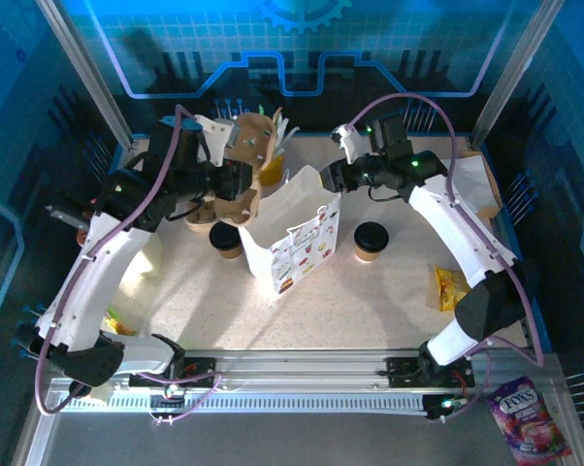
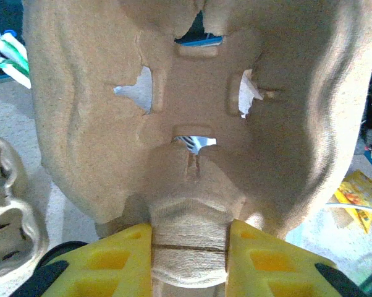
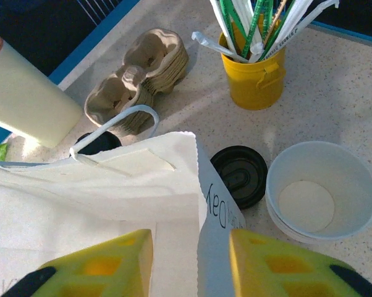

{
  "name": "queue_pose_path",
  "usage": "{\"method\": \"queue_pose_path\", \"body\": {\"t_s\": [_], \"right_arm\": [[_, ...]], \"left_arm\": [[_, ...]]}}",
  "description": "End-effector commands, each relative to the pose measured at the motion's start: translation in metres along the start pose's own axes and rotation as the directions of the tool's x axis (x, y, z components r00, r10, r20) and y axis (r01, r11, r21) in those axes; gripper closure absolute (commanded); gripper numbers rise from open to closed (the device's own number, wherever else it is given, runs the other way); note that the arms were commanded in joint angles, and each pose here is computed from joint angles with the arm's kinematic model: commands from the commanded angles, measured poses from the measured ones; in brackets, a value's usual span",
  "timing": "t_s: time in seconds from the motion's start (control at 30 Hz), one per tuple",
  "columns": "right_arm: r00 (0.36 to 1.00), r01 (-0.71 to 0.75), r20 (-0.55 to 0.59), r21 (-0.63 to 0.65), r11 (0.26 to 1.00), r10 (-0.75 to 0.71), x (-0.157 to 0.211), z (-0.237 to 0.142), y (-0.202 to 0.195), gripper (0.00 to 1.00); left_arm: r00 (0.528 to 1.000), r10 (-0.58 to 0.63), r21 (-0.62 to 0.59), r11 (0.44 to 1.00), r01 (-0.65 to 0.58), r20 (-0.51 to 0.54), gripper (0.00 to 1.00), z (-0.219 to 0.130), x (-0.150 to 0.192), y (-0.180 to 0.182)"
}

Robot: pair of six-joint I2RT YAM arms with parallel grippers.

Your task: Pack the takeout coffee

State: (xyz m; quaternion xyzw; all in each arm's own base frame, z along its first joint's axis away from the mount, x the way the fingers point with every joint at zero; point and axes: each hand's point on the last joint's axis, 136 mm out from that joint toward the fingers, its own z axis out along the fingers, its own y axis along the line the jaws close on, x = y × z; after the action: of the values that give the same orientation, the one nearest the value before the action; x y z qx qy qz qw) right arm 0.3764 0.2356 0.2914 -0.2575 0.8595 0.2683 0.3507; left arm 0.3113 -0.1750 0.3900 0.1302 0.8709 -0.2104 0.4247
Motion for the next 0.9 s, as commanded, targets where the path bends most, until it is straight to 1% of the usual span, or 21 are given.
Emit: {"method": "queue_pose_path", "body": {"t_s": [0.0,0.1,0.4,0.6,0.87], "right_arm": [[0.999,0.019,-0.031,-0.026,0.999,-0.020,0.002,0.000,0.010,0.66],[0.999,0.020,-0.037,-0.013,1.000,-0.020,0.004,0.001,0.008,0.69],[0.999,0.029,-0.047,0.004,1.000,-0.028,0.008,0.000,0.006,0.75],[0.998,0.031,-0.052,0.012,0.999,-0.030,0.010,0.001,0.004,0.74],[0.998,0.029,-0.062,0.009,1.000,-0.028,0.014,0.002,0.004,0.80]], "left_arm": [[0.999,0.005,0.068,0.998,-0.009,0.048,0.71,-0.004,-0.013,-0.020],[0.999,0.017,0.098,0.995,-0.021,0.043,0.71,0.002,-0.014,-0.030],[0.998,0.061,0.156,0.986,-0.065,0.032,0.71,0.020,-0.014,-0.055],[0.997,0.081,0.167,0.982,-0.082,0.013,0.71,0.031,-0.010,-0.060],[0.993,0.117,0.174,0.978,-0.115,0.003,0.72,0.040,-0.007,-0.062]]}}
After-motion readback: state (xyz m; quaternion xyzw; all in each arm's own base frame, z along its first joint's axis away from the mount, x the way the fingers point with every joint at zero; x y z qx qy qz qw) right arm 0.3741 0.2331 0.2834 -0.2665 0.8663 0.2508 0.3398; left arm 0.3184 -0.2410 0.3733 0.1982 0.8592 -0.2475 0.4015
